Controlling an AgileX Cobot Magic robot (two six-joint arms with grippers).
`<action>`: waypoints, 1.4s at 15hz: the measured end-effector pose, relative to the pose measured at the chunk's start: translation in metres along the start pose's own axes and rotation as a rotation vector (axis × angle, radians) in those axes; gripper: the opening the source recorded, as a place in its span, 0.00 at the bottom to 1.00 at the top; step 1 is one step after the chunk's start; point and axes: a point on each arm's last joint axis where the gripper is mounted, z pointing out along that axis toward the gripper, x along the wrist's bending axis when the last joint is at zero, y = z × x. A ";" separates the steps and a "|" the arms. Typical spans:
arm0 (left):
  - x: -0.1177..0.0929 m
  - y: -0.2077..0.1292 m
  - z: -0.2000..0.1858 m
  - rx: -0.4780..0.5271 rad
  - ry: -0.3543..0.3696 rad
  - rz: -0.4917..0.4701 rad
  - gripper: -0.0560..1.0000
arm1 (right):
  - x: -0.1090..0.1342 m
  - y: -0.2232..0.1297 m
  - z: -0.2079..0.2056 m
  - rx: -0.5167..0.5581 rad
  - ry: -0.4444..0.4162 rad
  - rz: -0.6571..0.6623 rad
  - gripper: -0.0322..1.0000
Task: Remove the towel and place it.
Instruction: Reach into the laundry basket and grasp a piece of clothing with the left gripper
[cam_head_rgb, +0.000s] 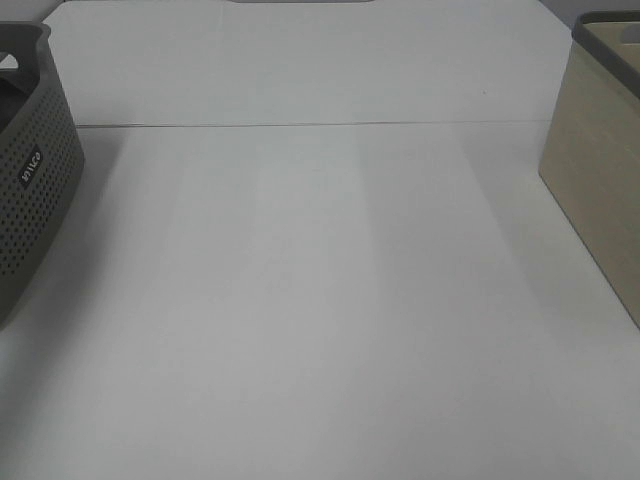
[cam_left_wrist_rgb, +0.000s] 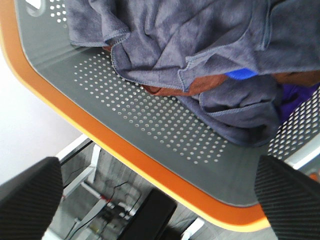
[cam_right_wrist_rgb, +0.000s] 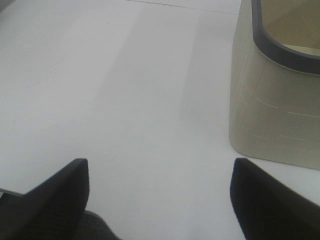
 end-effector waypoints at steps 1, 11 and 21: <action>0.004 0.003 0.014 0.032 0.009 0.034 0.98 | 0.000 0.000 0.000 0.000 0.000 0.000 0.77; -0.003 0.037 0.114 0.052 -0.160 0.279 0.98 | 0.000 0.000 0.000 0.000 0.000 0.000 0.77; -0.028 0.057 0.179 0.072 -0.339 0.374 0.97 | 0.000 0.000 0.000 0.000 0.000 0.000 0.77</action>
